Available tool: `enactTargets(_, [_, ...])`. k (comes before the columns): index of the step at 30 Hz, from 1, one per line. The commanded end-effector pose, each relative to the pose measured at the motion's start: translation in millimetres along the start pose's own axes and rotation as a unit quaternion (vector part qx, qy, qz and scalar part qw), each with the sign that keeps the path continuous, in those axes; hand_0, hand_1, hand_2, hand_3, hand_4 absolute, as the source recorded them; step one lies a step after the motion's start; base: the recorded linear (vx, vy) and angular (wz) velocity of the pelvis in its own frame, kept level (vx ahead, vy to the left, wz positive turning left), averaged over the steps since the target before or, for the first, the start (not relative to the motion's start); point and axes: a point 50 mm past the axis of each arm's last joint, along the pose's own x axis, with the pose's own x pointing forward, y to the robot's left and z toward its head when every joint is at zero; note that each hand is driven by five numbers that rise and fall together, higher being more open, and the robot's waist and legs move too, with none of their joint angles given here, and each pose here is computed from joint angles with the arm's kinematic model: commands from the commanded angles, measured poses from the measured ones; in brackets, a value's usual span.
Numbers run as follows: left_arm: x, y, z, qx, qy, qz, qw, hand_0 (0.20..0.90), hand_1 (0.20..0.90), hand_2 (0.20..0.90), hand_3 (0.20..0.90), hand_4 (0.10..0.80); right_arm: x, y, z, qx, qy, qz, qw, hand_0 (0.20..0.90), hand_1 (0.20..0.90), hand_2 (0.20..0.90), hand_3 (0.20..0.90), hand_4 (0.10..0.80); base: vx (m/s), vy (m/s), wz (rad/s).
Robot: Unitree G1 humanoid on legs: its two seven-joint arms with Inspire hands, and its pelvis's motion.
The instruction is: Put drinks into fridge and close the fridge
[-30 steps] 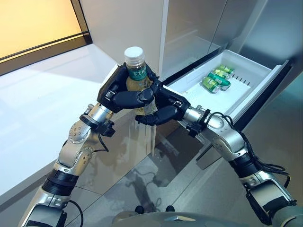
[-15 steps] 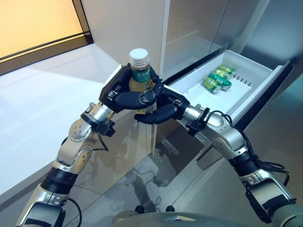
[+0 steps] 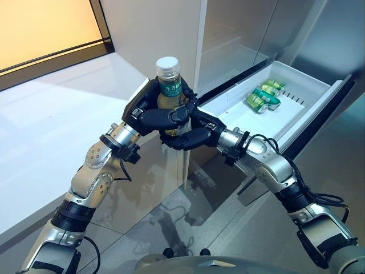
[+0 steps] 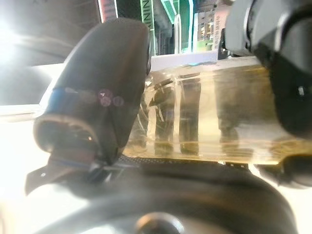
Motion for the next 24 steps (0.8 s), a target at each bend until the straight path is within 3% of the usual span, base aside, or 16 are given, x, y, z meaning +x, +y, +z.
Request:
enactTargets(1, [41,-39,61,-0.038,-0.190,-0.133,0.972,0.300,0.300,0.300,0.200,0.100,31,8,73,-0.017,-0.162,0.043,0.986,0.300,0.300,0.300,0.200,0.100,0.000,0.000,0.00])
enactTargets(3, [40,-38,60,-0.035,-0.188,-0.134,0.972,0.300,0.300,0.300,0.200,0.100,31,7,74,-0.019,-0.164,0.040,0.985,0.300,0.300,0.300,0.200,0.100,0.000,0.000,0.00])
enactTargets(4, [40,-37,60,-0.031,-0.186,-0.130,0.973,0.575,0.575,0.575,0.521,0.421,30,6,75,-0.021,-0.165,0.038,0.985,0.300,0.300,0.300,0.200,0.100,0.000,0.000,0.00])
enactTargets(5, [40,-36,60,-0.025,-0.185,-0.128,0.974,0.900,0.900,0.900,0.900,0.800,29,5,76,-0.024,-0.167,0.032,0.985,0.300,0.300,0.300,0.200,0.100,0.000,0.000,0.00])
enactTargets(17, [22,-11,72,0.010,-0.215,-0.034,0.976,0.900,0.900,0.900,0.900,0.800,4,-7,109,-0.082,-0.242,-0.025,0.966,0.300,0.300,0.300,0.200,0.100,-0.013,0.002,0.00])
enactTargets(24, [4,0,74,-0.021,-0.256,0.001,0.966,0.900,0.900,0.900,0.900,0.800,-17,-8,132,-0.122,-0.298,-0.056,0.945,0.300,0.300,0.300,0.200,0.100,0.000,0.000,0.00])
